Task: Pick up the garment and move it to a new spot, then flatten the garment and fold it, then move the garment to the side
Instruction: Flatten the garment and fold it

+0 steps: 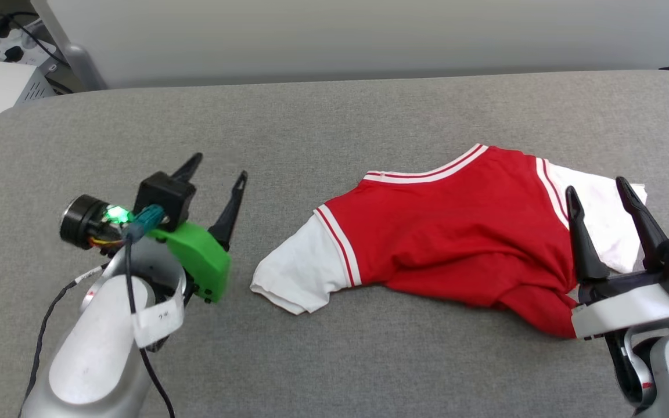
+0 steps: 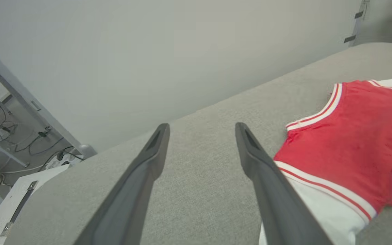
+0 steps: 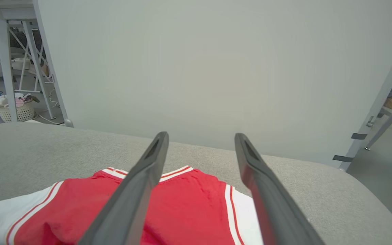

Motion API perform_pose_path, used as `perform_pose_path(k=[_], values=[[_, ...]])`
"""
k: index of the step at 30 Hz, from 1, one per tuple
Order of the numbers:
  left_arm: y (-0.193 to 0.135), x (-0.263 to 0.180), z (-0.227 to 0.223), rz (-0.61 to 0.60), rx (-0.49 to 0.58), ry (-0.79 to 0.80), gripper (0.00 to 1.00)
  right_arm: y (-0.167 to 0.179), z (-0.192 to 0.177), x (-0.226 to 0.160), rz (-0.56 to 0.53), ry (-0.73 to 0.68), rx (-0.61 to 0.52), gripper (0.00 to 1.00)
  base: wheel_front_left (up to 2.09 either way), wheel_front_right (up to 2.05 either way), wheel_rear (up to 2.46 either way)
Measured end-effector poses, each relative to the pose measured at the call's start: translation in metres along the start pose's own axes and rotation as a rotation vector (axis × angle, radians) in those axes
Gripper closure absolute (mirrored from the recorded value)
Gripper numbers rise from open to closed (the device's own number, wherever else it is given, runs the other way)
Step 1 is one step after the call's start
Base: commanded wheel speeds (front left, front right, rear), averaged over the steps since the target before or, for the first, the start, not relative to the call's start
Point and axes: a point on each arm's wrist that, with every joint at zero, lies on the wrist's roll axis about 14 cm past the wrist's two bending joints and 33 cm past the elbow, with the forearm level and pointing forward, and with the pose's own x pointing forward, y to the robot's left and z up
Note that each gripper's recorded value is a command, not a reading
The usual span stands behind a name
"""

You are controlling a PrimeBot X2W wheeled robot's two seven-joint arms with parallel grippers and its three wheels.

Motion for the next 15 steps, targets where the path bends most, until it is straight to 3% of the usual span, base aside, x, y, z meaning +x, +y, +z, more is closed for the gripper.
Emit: perform_pose_path(k=[4, 15], values=[[-0.027, 0.008, -0.015, -0.150, -0.037, 0.195, 0.00, -0.009, -0.001, -0.011, -0.045, 0.006, 0.003, 0.00, 0.00, 0.00, 0.00], [-0.072, -0.005, -0.080, -0.424, -0.062, 0.645, 0.00, -0.017, -0.009, -0.015, -0.081, 0.030, -0.022, 0.00, 0.00, 0.00, 0.00]])
